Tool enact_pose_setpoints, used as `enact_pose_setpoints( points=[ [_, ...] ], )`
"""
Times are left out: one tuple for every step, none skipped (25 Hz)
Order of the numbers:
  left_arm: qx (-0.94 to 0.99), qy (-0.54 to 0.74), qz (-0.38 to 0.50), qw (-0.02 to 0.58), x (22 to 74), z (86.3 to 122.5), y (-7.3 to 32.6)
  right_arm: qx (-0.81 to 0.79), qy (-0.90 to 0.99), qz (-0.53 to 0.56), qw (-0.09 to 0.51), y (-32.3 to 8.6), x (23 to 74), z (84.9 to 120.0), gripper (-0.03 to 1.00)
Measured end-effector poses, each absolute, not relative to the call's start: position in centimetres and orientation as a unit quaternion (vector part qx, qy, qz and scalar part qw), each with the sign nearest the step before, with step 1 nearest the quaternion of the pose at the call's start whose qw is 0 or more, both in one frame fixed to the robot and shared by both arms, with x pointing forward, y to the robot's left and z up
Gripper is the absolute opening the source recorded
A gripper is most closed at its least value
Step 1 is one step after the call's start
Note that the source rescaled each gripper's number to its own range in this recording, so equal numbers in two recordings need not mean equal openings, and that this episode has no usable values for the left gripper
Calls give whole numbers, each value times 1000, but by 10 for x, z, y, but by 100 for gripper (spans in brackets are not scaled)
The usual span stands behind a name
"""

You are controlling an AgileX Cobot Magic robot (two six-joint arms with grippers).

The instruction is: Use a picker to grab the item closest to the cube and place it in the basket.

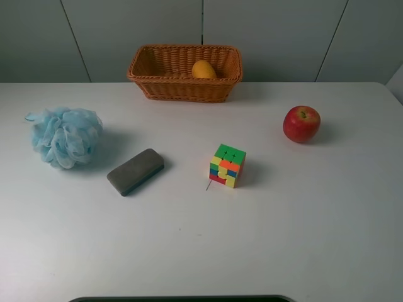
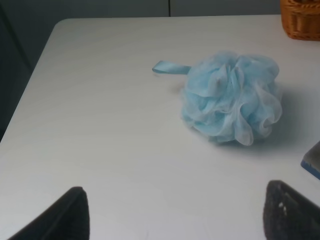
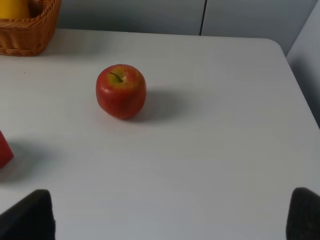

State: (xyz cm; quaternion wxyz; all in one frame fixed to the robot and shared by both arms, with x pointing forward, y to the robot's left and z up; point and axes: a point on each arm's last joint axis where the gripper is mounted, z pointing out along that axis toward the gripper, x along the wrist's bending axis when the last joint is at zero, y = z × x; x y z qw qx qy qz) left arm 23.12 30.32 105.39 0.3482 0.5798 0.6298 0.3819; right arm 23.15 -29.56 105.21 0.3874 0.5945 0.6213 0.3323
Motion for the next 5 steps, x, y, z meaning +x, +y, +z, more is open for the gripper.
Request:
enact_pose_setpoints(
  points=[
    [580, 630, 382, 348, 231, 1054, 303, 595, 621, 332, 387, -296, 232, 1052, 100],
    [580, 630, 382, 348, 231, 1054, 303, 594, 621, 333, 387, -295, 232, 1052, 100],
    [580, 630, 382, 348, 231, 1054, 303, 594, 621, 333, 387, -295, 232, 1052, 100],
    [580, 630, 382, 348, 231, 1054, 303, 594, 621, 334, 386, -295, 232, 1052, 100],
    [580, 630, 382, 348, 231, 1054, 303, 594, 621, 334, 386, -295, 232, 1052, 100]
  ],
)
